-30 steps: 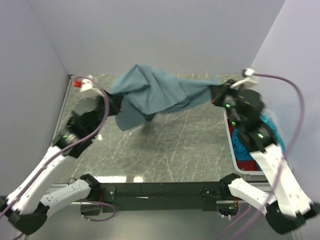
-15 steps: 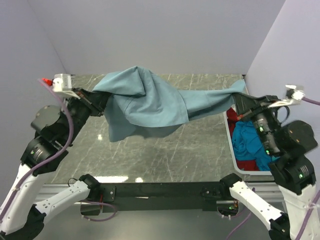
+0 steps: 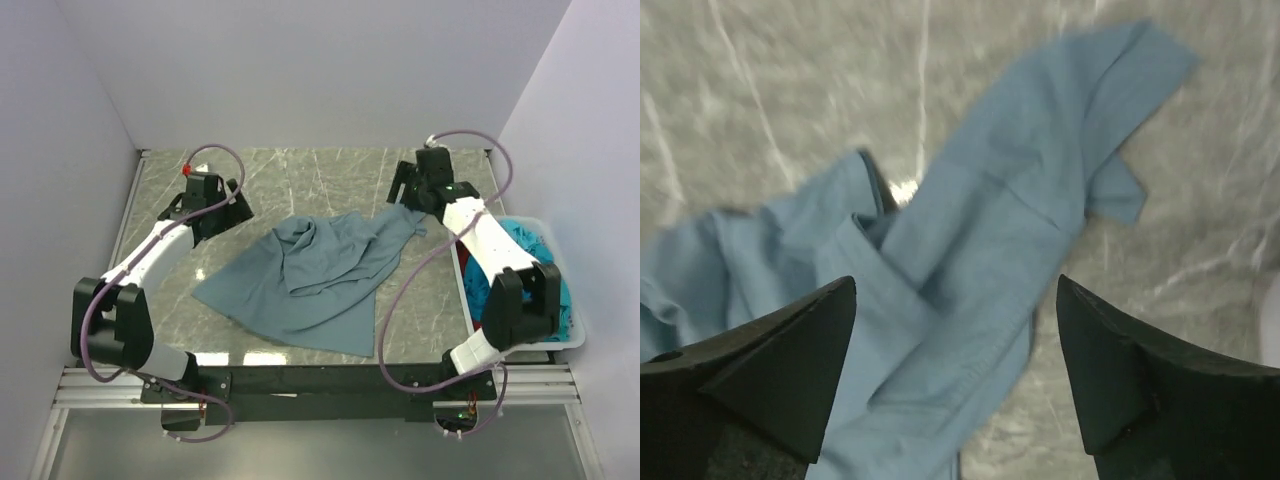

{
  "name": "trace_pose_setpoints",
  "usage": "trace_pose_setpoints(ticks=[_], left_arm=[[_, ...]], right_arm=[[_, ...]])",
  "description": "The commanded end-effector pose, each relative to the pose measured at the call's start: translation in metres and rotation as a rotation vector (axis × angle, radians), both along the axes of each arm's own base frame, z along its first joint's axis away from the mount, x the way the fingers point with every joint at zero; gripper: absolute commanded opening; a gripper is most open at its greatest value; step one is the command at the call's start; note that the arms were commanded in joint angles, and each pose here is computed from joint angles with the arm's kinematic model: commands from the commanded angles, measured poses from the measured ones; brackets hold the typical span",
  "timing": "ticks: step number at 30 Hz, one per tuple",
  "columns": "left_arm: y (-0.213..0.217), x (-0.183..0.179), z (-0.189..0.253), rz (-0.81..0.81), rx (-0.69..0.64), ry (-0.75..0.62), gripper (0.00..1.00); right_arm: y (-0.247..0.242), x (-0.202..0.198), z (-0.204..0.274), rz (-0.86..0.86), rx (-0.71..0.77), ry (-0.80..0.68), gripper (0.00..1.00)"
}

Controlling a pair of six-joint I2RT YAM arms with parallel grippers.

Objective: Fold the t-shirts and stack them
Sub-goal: Flatten the tshirt out

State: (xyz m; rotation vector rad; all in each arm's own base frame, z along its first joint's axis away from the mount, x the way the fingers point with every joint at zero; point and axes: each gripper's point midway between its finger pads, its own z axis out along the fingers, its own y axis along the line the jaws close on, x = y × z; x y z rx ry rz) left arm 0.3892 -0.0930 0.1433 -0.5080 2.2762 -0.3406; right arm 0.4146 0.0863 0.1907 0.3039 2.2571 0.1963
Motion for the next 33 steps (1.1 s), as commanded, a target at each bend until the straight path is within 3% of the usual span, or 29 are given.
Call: trace_pose_setpoints(ticks=[1, 5, 8, 16, 19, 21, 28, 30, 31, 33], left_arm=[[-0.032, 0.004, 0.09, -0.119, -0.153, -0.272, 1.0], [-0.038, -0.024, 0.063, -0.131, -0.199, -0.182, 0.99], [-0.033, -0.055, 0.025, -0.039, -0.237, -0.09, 1.0], [0.056, -0.134, -0.056, 0.467, -0.089, 0.086, 0.99], [0.087, -0.145, -0.073, 0.624, -0.034, 0.102, 0.99], [0.091, -0.144, -0.086, 0.643, -0.039, 0.126, 0.99], [0.11, -0.146, -0.105, 0.715, -0.02, 0.212, 0.99], [0.111, -0.149, -0.109, 0.718, -0.011, 0.225, 0.92], [0.109, -0.149, -0.111, 0.706, -0.021, 0.229, 0.8], [0.105, -0.149, -0.117, 0.688, -0.032, 0.239, 0.71]], right_arm=[[0.002, 0.0, 0.041, 0.008, 0.037, -0.116, 0.88], [0.001, -0.021, 0.038, 0.003, 0.061, -0.121, 0.9], [0.009, -0.05, 0.022, 0.027, 0.105, -0.115, 0.91], [0.064, -0.164, -0.069, 0.181, 0.064, 0.135, 0.92], [0.082, -0.202, -0.096, 0.246, 0.094, 0.225, 0.92], [0.09, -0.22, -0.108, 0.285, 0.105, 0.263, 0.92], [0.087, -0.229, -0.116, 0.31, 0.051, 0.289, 0.92], [0.088, -0.229, -0.116, 0.317, 0.05, 0.29, 0.92], [0.088, -0.228, -0.116, 0.318, 0.05, 0.288, 0.92], [0.088, -0.229, -0.12, 0.317, 0.051, 0.297, 0.92]])
